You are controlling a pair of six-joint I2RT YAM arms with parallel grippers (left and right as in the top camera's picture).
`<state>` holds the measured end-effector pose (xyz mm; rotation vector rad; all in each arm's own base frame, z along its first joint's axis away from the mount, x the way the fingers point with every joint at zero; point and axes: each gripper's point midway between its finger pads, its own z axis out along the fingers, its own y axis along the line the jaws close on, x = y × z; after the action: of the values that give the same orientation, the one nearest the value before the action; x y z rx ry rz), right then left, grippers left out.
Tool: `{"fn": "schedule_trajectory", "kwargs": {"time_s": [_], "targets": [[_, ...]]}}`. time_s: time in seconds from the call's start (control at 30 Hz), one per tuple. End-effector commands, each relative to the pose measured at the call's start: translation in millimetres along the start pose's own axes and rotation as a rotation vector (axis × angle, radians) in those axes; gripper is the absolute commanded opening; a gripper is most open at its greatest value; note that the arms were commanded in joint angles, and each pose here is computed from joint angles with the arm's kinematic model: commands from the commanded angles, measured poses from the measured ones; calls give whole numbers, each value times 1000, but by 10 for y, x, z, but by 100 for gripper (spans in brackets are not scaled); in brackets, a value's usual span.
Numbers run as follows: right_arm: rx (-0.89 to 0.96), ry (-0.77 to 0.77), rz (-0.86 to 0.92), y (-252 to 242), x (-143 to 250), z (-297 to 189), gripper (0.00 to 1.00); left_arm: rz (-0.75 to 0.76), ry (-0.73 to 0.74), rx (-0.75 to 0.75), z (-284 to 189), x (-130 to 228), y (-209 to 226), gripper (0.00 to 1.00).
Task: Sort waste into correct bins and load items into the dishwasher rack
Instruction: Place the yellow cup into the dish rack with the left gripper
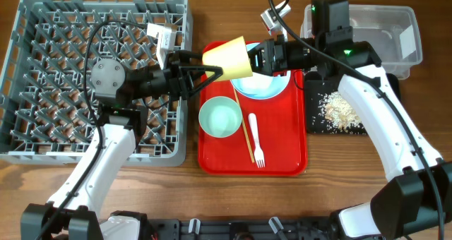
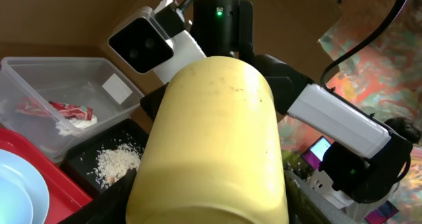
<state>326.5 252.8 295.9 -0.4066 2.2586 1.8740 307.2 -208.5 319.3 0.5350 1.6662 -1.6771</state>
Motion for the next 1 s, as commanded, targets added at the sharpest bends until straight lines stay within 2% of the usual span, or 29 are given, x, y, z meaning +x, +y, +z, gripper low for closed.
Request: {"fn": "schedule_trajectory", "kwargs": {"time_s": [0.0,0.13,0.27,0.37,0.5,0.57,0.67,0.77,0.87,0.9,0.97], "targets": [[-5,7,16,-38,3,12,4,19,-11,-7,18,-37,18,56],[-5,7,17,-38,3,12,5,59,-5,-20,17,-10,65,46],[-5,7,16,-38,3,12,11,37,-4,-95,4,60,283,46],[2,3,15,-51,-5,12,27,57,-9,-166,-52,91,464,45],[128,-68,19,-269,-121,-6,47,41,-35,-255,-301,47,689,42],[226,-121,23,-437,-204,-44,48,8,-46,-325,-492,62,857,40],[362,-193,25,-661,-313,-131,49,-52,-74,-515,-867,136,1229,39],[484,-224,-7,-852,-347,-229,49,-186,-137,-776,-1330,231,1582,34],[704,-232,-25,-1105,-287,-483,48,-241,-170,-1038,-1841,298,1630,12],[769,-229,-30,-1141,-273,-599,48,-238,-172,-1141,-2020,286,1558,8],[858,-229,-23,-1164,-267,-798,48,-243,-196,-1297,-2276,235,1403,4]]}}
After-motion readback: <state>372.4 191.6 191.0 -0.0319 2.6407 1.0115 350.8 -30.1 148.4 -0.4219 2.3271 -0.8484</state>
